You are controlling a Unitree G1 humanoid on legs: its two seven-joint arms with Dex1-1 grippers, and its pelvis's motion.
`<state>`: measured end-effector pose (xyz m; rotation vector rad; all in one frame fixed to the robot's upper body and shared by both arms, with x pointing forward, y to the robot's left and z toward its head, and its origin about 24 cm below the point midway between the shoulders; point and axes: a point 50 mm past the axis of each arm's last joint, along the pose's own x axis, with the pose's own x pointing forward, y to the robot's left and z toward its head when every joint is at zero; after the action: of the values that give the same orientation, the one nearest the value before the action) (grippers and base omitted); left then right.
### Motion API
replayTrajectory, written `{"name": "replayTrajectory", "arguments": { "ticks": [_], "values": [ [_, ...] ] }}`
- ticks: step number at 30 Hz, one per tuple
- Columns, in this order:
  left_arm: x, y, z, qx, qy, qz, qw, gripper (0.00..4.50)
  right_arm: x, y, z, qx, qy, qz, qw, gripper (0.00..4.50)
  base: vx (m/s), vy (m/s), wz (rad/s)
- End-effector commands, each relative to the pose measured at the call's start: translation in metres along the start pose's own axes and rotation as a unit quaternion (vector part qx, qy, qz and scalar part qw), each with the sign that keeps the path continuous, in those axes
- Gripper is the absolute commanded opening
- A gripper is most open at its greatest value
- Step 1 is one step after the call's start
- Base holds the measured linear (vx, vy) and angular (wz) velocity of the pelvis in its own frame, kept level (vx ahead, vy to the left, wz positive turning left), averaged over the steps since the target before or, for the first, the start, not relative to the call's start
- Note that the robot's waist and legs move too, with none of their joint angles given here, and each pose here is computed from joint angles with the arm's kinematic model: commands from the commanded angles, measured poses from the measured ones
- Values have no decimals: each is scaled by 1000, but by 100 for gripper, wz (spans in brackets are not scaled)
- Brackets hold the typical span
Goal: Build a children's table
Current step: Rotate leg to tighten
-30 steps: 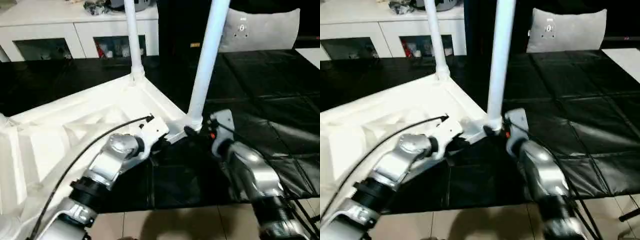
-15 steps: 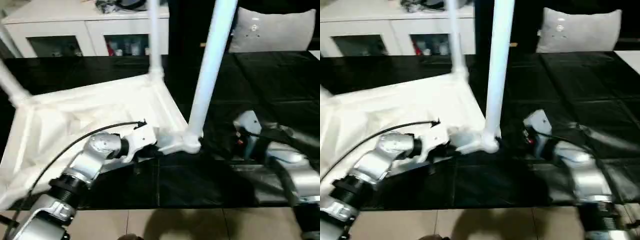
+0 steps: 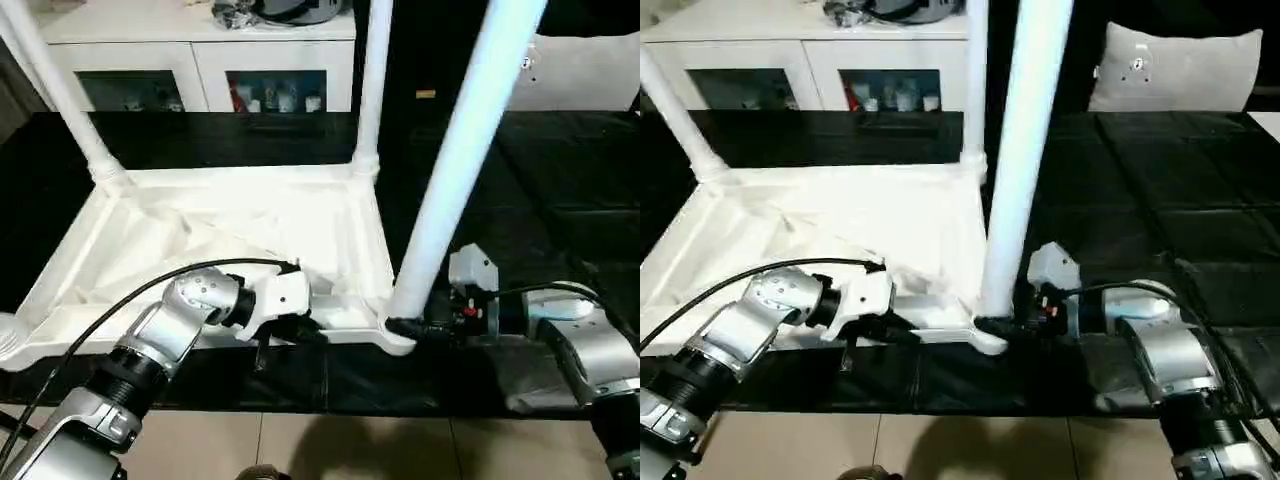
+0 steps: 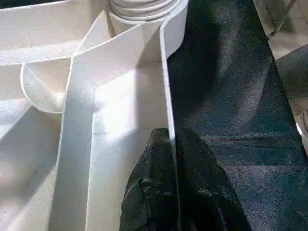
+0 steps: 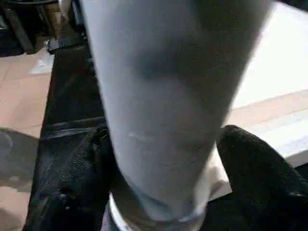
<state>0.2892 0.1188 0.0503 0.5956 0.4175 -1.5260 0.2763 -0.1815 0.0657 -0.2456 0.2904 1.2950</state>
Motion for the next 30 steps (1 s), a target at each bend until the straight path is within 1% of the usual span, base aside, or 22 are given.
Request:
{"name": "replayTrajectory", "arguments": {
  "ticks": [1, 3, 4, 5, 12, 13, 14, 16, 18, 19, 20, 22, 24, 25, 26, 27, 28, 29, 30],
  "values": [
    [9, -9, 0, 18, 18, -50, 998, 0, -1, -1, 2, -5, 9, 11, 1000, 311, 0, 0, 0],
    [9, -9, -1, 15, 17, -50, 998, 0, -1, 0, 0, 0, 11, 18, 1000, 311, 0, 0, 0],
    [9, -10, -1, 14, 17, -51, 998, 0, -2, 1, -1, 2, 13, 21, 1000, 288, 0, 0, 0],
    [9, -10, -2, 12, 18, -52, 998, 0, -2, 1, -2, 8, 16, 24, 1000, 278, 0, 0, 0],
    [10, -12, -4, -2, 14, -53, 999, 0, 0, 5, -6, 33, 12, 28, 999, 260, 0, 0, 0],
    [10, -12, -2, -22, 1, -45, 999, 0, 3, 7, -8, 52, 7, 24, 998, 260, 0, 0, 0],
    [10, -12, -2, -26, -1, -43, 999, 0, 4, 8, -9, 57, 6, 22, 998, 260, 0, 0, 0],
    [11, -11, 0, -52, -14, -22, 998, 0, 10, 9, -11, 92, 4, 3, 996, 259, 0, 0, 0],
    [14, -9, 4, -87, -33, 8, 996, 0, 20, 5, -16, 131, 10, -53, 990, 259, 0, 0, 0],
    [16, -7, 7, -102, -44, 28, 993, 0, 26, 2, -17, 140, 8, -80, 987, 259, 0, 0, 0],
    [16, -7, 7, -102, -44, 28, 993, 0, 26, 2, -17, 140, 8, -80, 987, 255, 0, 0, 0],
    [22, -2, 13, -146, -66, 75, 984, 0, 39, -4, -17, 169, -3, -143, 975, 250, 0, 0, 0],
    [32, 4, 19, -191, -64, 129, 971, 0, 55, -12, -16, 217, -16, -223, 950, 245, 0, 0, 0],
    [35, 6, 21, -201, -60, 147, 967, 0, 61, -14, -16, 231, -17, -245, 941, 244, 0, 0, 0],
    [35, 6, 21, -201, -60, 147, 967, 0, 61, -14, -16, 231, -17, -245, 941, 244, 0, 0, 0],
    [43, 12, 29, -233, -69, 191, 951, 0, 72, -18, -16, 250, -15, -290, 924, 243, 0, 0, 0],
    [47, 15, 33, -243, -75, 211, 944, 0, 75, -20, -16, 262, -16, -311, 913, 243, 0, 0, 0],
    [53, 22, 41, -253, -84, 251, 930, 0, 82, -24, -17, 273, -11, -346, 897, 243, 0, 0, 0],
    [53, 22, 41, -253, -84, 251, 930, 0, 82, -24, -17, 273, -11, -346, 897, 243, 0, 0, 0]
  ]
}}
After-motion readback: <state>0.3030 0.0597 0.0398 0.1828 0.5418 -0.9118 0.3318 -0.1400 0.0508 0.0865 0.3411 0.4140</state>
